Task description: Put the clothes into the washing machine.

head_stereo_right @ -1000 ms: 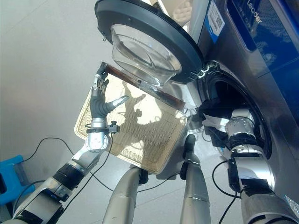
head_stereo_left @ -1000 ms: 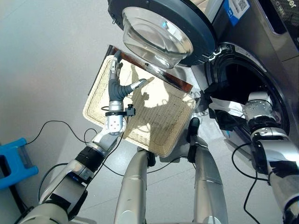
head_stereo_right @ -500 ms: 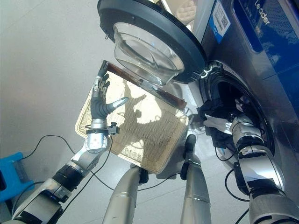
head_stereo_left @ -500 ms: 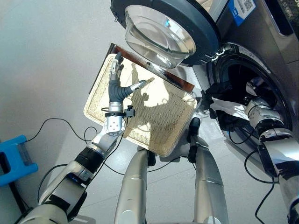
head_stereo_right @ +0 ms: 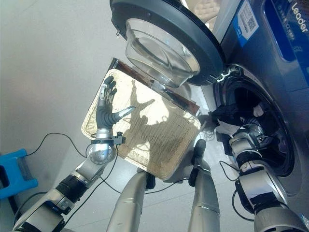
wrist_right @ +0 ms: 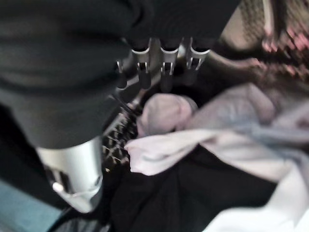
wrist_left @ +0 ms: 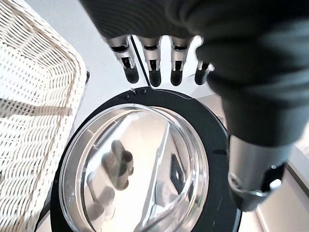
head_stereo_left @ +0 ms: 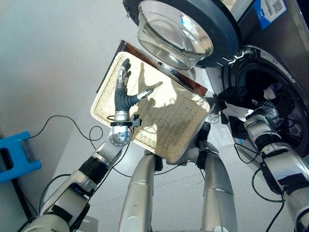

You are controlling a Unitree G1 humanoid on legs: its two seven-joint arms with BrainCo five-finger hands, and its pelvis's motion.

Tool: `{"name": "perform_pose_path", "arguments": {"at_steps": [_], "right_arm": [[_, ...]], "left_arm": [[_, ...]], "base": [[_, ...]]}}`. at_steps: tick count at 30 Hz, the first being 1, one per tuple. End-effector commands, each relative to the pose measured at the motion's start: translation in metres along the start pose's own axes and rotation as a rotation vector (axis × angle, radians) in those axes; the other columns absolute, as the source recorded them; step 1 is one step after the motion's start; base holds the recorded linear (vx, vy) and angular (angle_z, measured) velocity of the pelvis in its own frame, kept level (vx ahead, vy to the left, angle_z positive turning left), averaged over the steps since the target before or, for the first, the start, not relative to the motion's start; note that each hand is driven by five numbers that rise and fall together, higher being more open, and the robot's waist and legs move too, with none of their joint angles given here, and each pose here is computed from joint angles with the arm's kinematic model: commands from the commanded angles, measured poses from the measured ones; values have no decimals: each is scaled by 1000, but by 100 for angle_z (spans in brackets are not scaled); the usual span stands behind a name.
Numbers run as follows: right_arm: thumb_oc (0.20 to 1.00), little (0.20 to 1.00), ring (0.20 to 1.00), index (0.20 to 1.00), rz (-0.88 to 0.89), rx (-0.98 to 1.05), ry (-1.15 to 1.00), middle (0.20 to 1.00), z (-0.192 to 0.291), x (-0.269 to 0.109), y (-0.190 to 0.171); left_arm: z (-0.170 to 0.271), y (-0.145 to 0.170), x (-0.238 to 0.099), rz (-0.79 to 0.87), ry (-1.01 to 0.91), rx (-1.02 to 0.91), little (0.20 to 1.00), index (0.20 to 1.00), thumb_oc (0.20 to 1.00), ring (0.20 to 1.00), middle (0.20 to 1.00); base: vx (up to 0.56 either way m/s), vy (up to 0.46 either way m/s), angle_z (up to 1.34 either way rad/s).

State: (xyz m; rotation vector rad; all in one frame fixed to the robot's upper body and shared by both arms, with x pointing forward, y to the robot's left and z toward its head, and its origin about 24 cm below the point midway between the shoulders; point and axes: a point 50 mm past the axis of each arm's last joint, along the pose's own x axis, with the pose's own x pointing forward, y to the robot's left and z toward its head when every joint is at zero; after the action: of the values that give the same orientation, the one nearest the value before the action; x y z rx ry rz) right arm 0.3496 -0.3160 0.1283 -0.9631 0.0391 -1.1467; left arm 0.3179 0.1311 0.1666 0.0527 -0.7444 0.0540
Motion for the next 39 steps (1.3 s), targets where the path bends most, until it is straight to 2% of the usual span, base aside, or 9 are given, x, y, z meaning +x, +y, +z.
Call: {"name": "perform_pose_path", "arguments": {"at_steps": [1,10,12,16,21,23,26,34,39], "right_arm": [[1000,1000,1000,1000,-194,-81,-173,1000,4,13,-21],[1000,1000,1000,1000,-265,-128,-185,1000,-16,-4,-16],[1000,1000,1000,1000,-307,-147,-303,1000,-6,-6,-18],[1000,1000,1000,1000,-307,-151,-404,1000,-3,-12,-18],[1000,1000,1000,1000,-186,-255,-595,1000,4,-22,-6],[1000,1000,1000,1000,-80,-324,-620,1000,0,-27,3],[1000,1000,1000,1000,-11,-382,-650,1000,-1,-30,10],[1000,1000,1000,1000,216,-499,-621,1000,1,-28,24],[1000,1000,1000,1000,252,-542,-621,1000,5,-24,24]], "left_arm": [[15,-13,-5,-9,-118,-71,1000,1000,1000,1000,1000],[14,-11,-8,9,-125,-58,1000,1000,1000,1000,1000],[14,-11,-9,15,-124,-55,1000,1000,1000,1000,1000],[14,-8,-10,20,-120,-44,1000,1000,1000,1000,1000],[14,-5,-9,20,-130,-31,1000,1000,1000,1000,1000],[14,-4,-8,18,-138,-25,1000,1000,1000,1000,1000],[15,-4,-7,14,-150,-20,1000,1000,1000,1000,1000],[16,-13,-4,-25,-162,-18,1000,1000,1000,1000,1000],[17,-15,-2,-31,-164,-22,1000,1000,1000,1000,1000]], "base": [[0,0,0],[-1,1,-3],[-3,3,-5],[0,0,0],[0,0,0],[-17,-38,0],[-18,-42,1],[-6,-16,1],[0,0,0]]}}
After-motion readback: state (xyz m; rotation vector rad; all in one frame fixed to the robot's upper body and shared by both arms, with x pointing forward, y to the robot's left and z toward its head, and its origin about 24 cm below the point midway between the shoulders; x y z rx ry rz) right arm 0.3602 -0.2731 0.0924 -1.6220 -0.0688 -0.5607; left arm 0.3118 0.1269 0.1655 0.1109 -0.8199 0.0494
